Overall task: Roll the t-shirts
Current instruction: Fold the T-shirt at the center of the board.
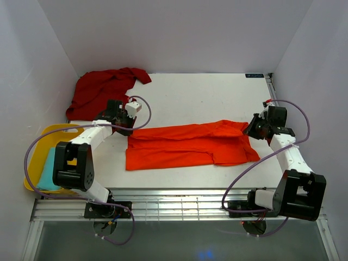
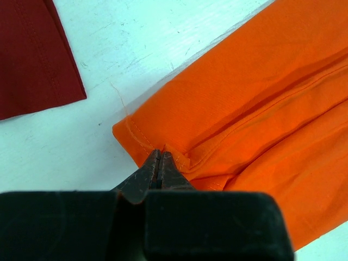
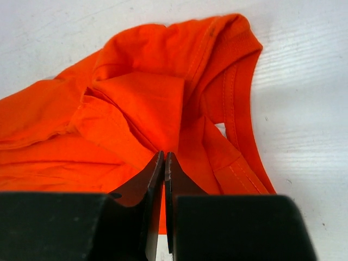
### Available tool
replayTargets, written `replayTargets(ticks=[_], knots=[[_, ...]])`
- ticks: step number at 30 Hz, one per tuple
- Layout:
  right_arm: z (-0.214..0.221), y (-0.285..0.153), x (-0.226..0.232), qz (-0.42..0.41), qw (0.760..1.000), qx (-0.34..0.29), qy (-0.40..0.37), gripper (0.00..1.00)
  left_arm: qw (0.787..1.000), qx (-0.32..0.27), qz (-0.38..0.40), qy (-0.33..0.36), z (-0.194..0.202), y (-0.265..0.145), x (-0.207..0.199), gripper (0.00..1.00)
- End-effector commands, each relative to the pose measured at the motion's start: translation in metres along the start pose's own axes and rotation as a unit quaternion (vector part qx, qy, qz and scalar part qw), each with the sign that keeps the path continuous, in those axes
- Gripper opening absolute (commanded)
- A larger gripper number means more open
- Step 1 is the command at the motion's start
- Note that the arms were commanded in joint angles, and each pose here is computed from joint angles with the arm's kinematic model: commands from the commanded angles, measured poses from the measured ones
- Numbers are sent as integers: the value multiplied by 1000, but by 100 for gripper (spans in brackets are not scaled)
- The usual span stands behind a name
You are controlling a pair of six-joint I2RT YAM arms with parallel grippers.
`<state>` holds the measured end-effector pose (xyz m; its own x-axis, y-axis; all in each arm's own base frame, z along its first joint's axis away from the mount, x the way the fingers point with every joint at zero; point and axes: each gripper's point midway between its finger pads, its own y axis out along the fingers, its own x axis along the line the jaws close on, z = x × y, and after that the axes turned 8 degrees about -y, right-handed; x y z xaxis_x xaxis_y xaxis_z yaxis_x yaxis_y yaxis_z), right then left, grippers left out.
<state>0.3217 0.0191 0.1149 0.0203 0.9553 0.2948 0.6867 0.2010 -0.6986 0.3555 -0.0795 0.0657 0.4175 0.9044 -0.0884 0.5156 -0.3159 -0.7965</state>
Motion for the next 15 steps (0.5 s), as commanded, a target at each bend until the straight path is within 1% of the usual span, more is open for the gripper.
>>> replayTargets(ticks=[1, 6, 9, 15], knots=[[0, -4, -6, 17, 1000, -17, 9, 8, 999, -27, -8, 16, -13, -14, 1, 0], [19, -1, -10, 23, 999, -2, 24, 8, 1000, -19, -8, 15, -8, -12, 2, 0], [26, 0, -12, 27, 999, 4, 31, 8, 1000, -26, -13, 13, -13, -15, 5, 0], [22, -15, -6, 22, 999, -17, 31, 8, 999, -42, -24, 18, -28, -24, 12, 0]])
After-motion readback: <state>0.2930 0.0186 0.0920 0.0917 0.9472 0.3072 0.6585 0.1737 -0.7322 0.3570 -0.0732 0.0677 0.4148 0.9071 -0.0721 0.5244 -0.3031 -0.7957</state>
